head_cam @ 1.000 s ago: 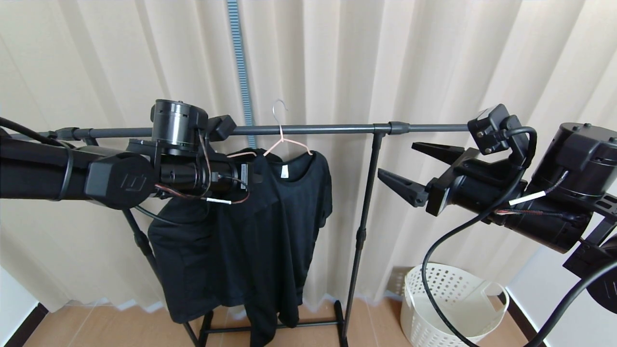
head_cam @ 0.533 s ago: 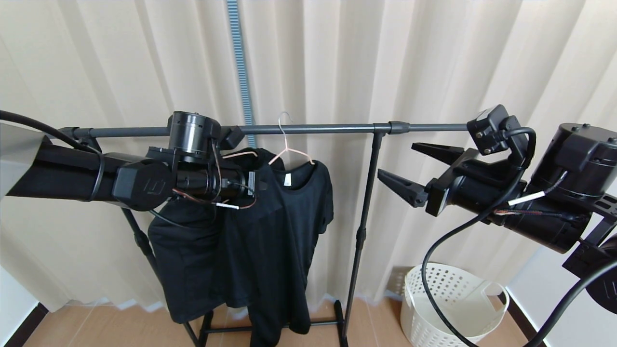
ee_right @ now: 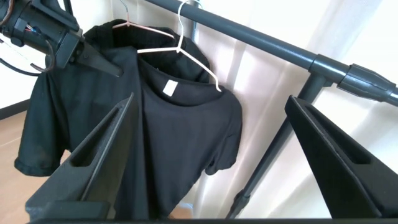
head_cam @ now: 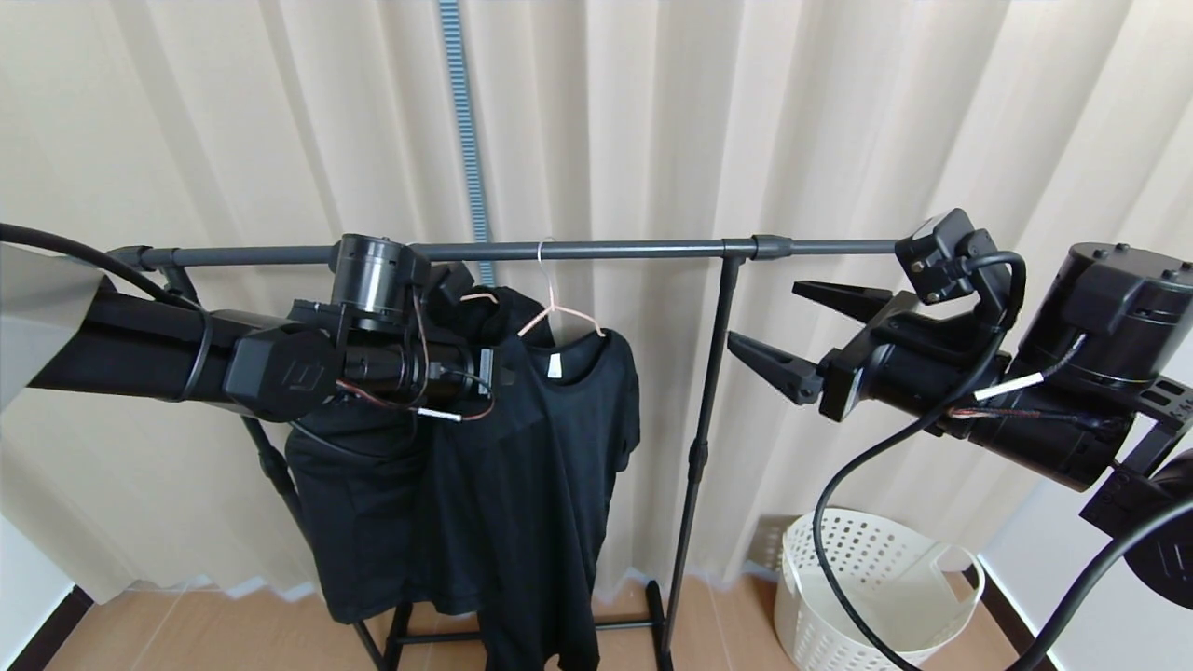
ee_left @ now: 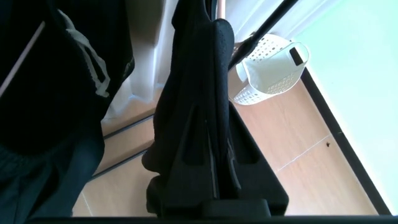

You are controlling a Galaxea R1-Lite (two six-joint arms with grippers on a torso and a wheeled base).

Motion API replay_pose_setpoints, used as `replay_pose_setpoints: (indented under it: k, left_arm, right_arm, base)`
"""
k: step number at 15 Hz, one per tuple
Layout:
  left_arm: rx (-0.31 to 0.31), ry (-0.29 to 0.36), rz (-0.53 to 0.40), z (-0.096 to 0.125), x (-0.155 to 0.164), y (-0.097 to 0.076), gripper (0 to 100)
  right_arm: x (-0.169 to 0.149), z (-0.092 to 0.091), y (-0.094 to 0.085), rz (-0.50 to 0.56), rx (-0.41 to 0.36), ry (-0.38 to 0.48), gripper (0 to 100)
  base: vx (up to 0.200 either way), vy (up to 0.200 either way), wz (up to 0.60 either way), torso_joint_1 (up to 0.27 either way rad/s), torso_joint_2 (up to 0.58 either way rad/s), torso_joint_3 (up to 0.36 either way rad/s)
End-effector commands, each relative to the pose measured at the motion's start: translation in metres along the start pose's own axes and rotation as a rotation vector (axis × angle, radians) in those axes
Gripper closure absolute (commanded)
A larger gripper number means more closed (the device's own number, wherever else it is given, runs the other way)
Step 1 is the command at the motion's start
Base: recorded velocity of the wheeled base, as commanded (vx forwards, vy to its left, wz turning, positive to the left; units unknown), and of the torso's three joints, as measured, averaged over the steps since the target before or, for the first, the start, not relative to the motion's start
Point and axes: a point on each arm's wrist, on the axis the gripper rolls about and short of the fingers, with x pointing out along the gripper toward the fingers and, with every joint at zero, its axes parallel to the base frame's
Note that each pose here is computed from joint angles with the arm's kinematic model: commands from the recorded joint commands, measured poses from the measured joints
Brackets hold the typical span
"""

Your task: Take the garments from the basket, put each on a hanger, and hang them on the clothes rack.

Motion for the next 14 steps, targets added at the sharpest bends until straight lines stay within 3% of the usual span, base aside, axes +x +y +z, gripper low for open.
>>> replay_pose_setpoints:
  k: [1, 2, 3, 14]
  left_arm:
    - [0.0, 0.002, 0.0, -0.0009, -0.0012, -0.0002, 100]
    - [0.001, 0.001, -0.001, -0.0007, -0.0016, -0.001, 100]
    - [0.0, 0.003, -0.001, -0.001, -0.0011, -0.0008, 0]
    - [0.003, -0.007, 0.0, 0.0011, -0.0049, -0.0008, 0]
  right_arm:
    - [0.0003, -0.0004, 0.0001, 0.001, 0.0, 0.001, 0]
    - [0.0003, -0.0004, 0.0001, 0.001, 0.0, 0.001, 0]
    - [0.0003, -0.0004, 0.0001, 0.001, 0.0, 0.001, 0]
    - [0.0005, -0.0013, 0.0002, 0.002, -0.001, 0.004, 0]
  base:
    - [0.0, 0.0, 0.0, 0.0, 0.0, 0.0]
    - [0.0, 0.0, 0.0, 0.0, 0.0, 0.0]
    - [0.0, 0.0, 0.0, 0.0, 0.0, 0.0]
    - [0.0, 0.0, 0.0, 0.0, 0.0, 0.0]
